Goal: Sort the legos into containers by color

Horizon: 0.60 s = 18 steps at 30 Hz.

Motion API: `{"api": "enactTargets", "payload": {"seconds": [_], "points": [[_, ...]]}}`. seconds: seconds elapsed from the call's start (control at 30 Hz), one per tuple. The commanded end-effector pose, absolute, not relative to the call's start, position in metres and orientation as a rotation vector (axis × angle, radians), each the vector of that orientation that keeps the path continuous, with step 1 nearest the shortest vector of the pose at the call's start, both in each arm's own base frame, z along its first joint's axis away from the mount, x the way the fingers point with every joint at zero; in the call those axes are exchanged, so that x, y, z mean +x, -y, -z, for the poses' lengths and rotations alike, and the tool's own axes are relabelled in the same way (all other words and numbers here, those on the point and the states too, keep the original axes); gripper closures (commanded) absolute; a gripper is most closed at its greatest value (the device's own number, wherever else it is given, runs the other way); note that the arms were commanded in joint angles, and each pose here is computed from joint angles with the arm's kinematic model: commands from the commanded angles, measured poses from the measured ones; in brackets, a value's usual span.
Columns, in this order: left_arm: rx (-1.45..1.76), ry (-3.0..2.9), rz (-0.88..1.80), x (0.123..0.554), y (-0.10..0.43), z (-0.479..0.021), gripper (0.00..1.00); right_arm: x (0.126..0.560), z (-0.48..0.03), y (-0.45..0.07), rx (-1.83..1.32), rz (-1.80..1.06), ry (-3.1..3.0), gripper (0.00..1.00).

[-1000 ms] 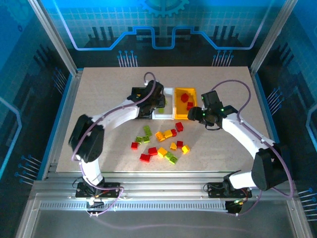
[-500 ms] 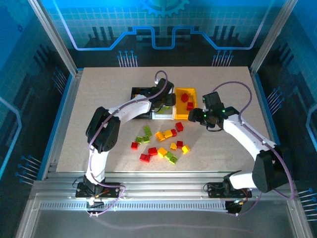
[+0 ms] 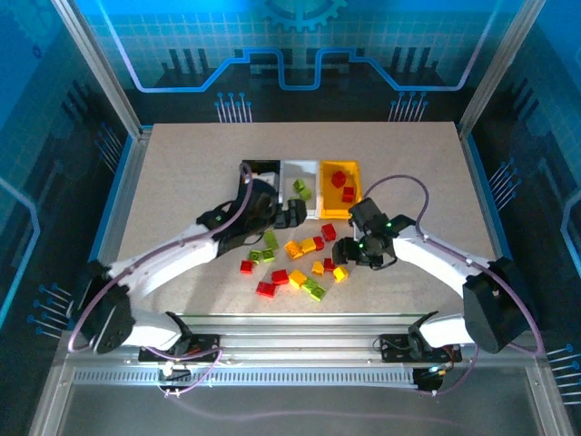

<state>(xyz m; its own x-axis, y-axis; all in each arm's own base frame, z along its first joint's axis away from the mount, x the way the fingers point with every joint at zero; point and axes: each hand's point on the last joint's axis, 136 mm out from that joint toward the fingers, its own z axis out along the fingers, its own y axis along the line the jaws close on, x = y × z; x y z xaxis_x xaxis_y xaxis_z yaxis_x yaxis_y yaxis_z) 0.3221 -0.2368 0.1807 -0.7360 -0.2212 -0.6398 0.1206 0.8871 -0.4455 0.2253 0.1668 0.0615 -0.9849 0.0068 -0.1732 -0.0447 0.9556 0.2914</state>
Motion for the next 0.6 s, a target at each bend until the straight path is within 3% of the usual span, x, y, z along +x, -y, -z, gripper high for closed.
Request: {"api": "enactTargets", "payload": {"seconds": [0.0, 0.2, 0.43, 0.57], "points": [[-0.149, -2.397, 0.578, 0.291, 0.211, -0.150, 0.01, 0.202, -0.048, -0.175, -0.155, -0.453, -3.008, 0.31], [-0.223, -2.431, 0.518, 0.261, 0.178, -0.129, 0.01, 0.203, -0.032, -0.181, -0.249, -0.306, -3.029, 0.35], [-0.263, -2.432, 0.458, 0.259, 0.166, -0.125, 0.01, 0.210, -0.021, -0.180, -0.285, -0.166, -3.037, 0.47], [-0.270, -2.429, 0.438, 0.260, 0.163, -0.124, 0.01, 0.213, -0.018, -0.182, -0.283, -0.165, -3.021, 0.49]]}}
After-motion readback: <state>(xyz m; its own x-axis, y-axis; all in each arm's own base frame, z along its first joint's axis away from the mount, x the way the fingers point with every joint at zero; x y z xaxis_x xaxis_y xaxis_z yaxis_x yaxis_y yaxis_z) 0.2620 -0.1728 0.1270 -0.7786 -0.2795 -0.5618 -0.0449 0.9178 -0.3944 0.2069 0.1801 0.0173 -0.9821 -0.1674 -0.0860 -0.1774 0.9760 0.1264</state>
